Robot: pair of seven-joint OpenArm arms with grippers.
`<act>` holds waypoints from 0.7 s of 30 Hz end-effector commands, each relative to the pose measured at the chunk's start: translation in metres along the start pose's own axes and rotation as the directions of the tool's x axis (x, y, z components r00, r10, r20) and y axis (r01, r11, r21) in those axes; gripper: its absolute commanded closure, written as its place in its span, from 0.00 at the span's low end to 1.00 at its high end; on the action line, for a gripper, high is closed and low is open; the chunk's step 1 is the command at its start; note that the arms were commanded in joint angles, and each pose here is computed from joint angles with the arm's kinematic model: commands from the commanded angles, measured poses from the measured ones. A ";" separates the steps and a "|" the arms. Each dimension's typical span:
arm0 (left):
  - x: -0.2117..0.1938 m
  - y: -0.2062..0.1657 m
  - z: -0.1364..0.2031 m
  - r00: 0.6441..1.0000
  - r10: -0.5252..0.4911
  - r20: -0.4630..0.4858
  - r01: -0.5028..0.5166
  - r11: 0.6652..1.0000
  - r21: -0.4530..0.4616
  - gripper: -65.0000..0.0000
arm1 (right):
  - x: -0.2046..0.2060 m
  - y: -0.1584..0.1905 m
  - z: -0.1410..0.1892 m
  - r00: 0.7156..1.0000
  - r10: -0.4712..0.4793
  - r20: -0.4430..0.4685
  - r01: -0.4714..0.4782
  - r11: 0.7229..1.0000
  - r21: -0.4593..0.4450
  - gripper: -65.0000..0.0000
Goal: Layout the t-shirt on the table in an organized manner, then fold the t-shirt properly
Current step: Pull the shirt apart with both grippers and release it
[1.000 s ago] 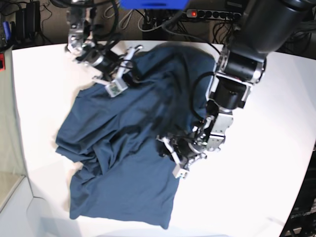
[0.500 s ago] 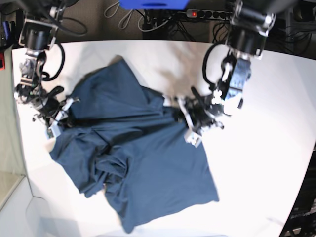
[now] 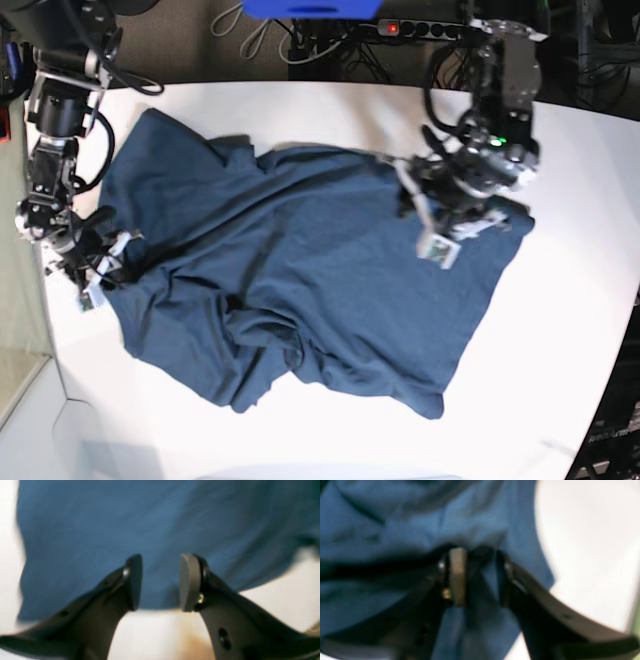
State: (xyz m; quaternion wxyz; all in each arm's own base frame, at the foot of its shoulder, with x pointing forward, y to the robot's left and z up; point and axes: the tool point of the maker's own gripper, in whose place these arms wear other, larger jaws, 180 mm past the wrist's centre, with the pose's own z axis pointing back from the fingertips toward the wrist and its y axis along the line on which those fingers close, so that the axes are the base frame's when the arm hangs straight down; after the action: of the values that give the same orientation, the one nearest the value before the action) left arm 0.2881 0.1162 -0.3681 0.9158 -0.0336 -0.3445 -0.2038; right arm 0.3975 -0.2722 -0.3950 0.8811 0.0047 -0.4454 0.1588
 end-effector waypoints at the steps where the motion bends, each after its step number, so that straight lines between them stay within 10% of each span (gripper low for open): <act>1: 0.008 0.018 0.004 0.999 0.034 0.042 -0.035 0.999 0.036 0.62 | 0.022 -0.016 0.011 0.998 0.014 0.068 -0.011 0.999 -0.044 0.54; 6: -0.036 0.069 0.016 0.987 0.160 -0.023 -0.154 0.975 0.158 0.62 | 0.030 -0.013 0.045 0.993 0.064 0.100 -0.052 0.992 -0.116 0.35; 21: -0.096 0.156 0.058 0.947 0.318 -0.049 -0.277 0.883 0.379 0.62 | -0.038 0.079 0.114 1.000 0.010 0.010 -0.009 0.995 -0.098 0.34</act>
State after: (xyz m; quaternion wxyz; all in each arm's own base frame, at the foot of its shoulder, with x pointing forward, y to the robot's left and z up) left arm 0.2362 0.2946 -0.3911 0.9543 0.0820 -0.2873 0.0095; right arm 0.2580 -0.2217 -0.3798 0.8883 -0.0351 -0.4356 0.1414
